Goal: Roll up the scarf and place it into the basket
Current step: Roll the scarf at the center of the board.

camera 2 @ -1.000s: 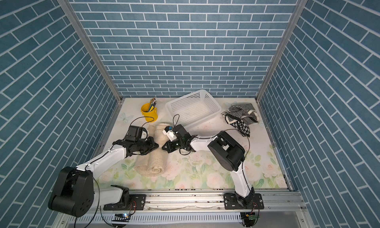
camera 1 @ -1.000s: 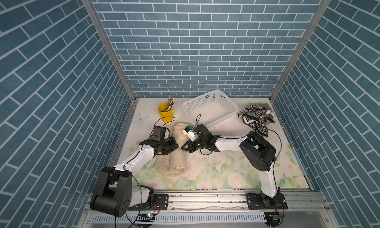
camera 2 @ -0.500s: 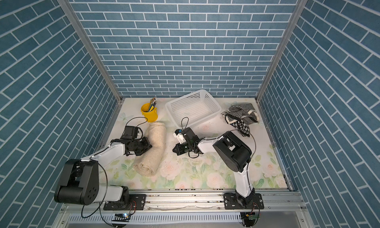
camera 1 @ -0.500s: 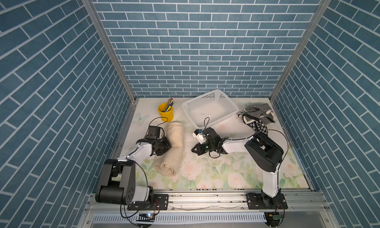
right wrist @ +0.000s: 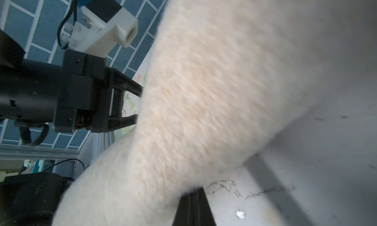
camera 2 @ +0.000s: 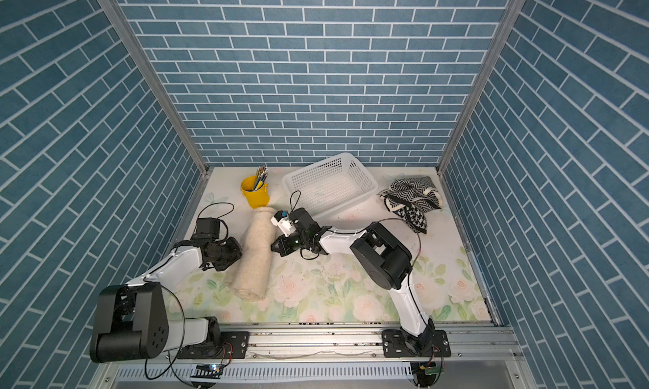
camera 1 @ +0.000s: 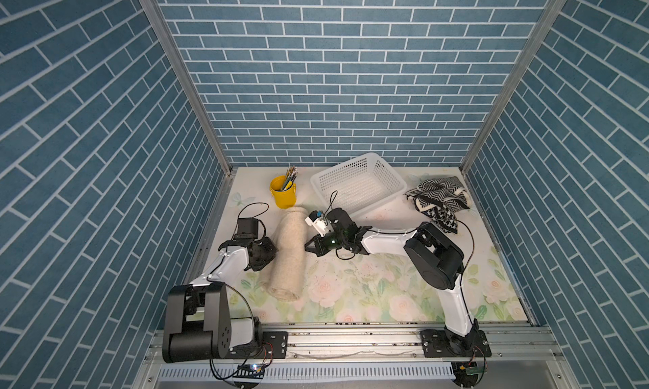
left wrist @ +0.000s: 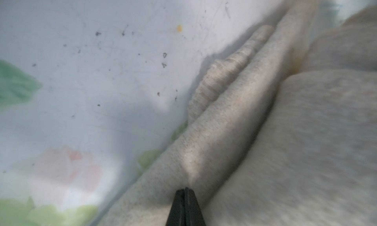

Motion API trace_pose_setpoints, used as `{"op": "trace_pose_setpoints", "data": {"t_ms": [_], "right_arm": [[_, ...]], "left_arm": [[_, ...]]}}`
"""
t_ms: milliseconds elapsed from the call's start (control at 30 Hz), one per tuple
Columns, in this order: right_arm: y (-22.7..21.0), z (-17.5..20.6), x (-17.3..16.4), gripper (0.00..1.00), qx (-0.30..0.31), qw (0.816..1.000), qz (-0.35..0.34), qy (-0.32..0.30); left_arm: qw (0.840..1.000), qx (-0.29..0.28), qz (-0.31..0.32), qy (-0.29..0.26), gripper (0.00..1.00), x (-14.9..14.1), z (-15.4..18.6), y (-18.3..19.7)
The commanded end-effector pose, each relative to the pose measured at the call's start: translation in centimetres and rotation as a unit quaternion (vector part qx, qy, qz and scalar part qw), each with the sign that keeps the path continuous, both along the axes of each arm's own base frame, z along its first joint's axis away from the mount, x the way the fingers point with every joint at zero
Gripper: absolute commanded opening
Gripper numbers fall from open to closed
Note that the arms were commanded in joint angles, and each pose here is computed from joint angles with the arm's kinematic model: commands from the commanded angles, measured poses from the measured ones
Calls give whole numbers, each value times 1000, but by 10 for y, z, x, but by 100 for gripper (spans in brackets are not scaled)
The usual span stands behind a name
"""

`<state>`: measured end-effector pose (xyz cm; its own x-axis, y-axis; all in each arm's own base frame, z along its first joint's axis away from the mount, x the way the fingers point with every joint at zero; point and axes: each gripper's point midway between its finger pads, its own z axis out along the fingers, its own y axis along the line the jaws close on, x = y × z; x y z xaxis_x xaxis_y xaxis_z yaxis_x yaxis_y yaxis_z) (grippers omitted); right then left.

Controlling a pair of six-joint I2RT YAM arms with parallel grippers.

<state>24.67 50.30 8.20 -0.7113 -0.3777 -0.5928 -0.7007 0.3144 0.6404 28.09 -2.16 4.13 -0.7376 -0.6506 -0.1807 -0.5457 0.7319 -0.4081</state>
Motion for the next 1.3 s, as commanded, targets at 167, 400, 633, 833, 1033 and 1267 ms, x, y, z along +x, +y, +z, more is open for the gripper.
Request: {"op": "trace_pose_setpoints", "data": {"t_ms": [167,400,633,833,1033,1267], "right_arm": [[30,-24,-16,0,-21,999,46,14],[38,-23,-13,0,-23,999,47,12],[46,-27,-7,0,-29,999,44,14],[55,-26,-1,0,-30,998,47,12],[59,-22,0,0,-25,998,49,13],[42,-6,2,4,-25,999,35,4]], "left_arm": [[1000,9,14,7,6,-3,8,16],[999,29,28,-15,6,-2,43,29],[997,-1,12,-71,7,1,87,16],[994,-66,-6,-82,7,4,76,-6],[993,-87,-16,-84,7,8,65,-16],[998,-50,28,-12,6,-2,15,3]]}}
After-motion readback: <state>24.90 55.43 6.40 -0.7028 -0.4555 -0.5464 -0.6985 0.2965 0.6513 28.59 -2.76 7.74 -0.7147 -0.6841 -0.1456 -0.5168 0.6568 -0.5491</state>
